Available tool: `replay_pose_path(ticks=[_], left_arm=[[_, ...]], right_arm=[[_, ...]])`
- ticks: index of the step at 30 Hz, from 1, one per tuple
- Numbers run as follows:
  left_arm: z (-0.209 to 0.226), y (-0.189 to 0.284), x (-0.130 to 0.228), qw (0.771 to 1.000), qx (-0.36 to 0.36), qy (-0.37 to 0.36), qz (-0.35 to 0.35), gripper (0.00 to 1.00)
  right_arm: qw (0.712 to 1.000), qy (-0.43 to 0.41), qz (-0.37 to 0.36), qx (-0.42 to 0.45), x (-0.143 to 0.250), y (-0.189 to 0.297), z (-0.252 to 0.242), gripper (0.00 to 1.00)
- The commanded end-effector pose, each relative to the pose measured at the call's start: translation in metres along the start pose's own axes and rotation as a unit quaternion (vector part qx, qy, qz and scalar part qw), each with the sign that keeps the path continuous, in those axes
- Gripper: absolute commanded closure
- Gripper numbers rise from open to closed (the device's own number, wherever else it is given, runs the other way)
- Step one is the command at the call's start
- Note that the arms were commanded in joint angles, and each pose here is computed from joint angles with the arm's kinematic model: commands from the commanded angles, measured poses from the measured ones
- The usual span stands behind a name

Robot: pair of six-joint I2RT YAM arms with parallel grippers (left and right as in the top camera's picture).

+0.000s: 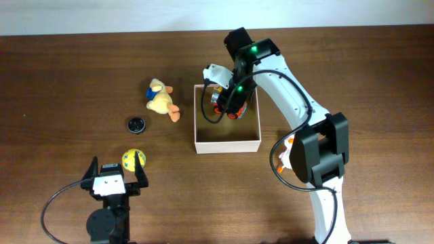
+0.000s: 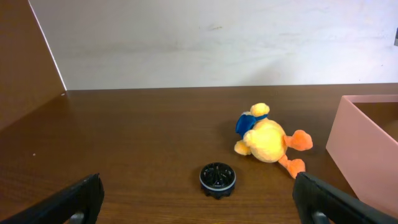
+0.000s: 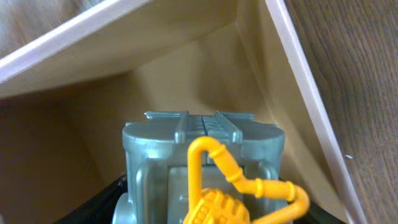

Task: Pack container
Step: 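Lower the truck into the box and open the right gripper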

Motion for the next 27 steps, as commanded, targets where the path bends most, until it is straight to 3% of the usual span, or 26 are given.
replay_pose_path(ticks=[1,12,27], left_arm=[[-0.001,0.000,0.002,1.000,0.000,0.005,-0.001,0.01],[-0.001,0.000,0.002,1.000,0.000,0.005,-0.001,0.01],[-0.001,0.000,0.002,1.000,0.000,0.005,-0.001,0.01]], right_arm=[[0.999,0.027,0.014,0.018,0.003,-0.001,-0.001,0.36],[0.998,0.042,0.040,0.013,0.018,-0.017,-0.003,0.35],[0.998,0.047,0.024,0.022,0.011,-0.020,-0.007,0.34]])
Point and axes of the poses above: each gripper's point midway between its finger pads, its own y axis back along the fingers, its own z axis along the line the jaws close on, x = y × z, the point moved 4 cm from there along y, back along the fingers, and after that the axes turned 15 degrees about -y, right-handed, at the moved point
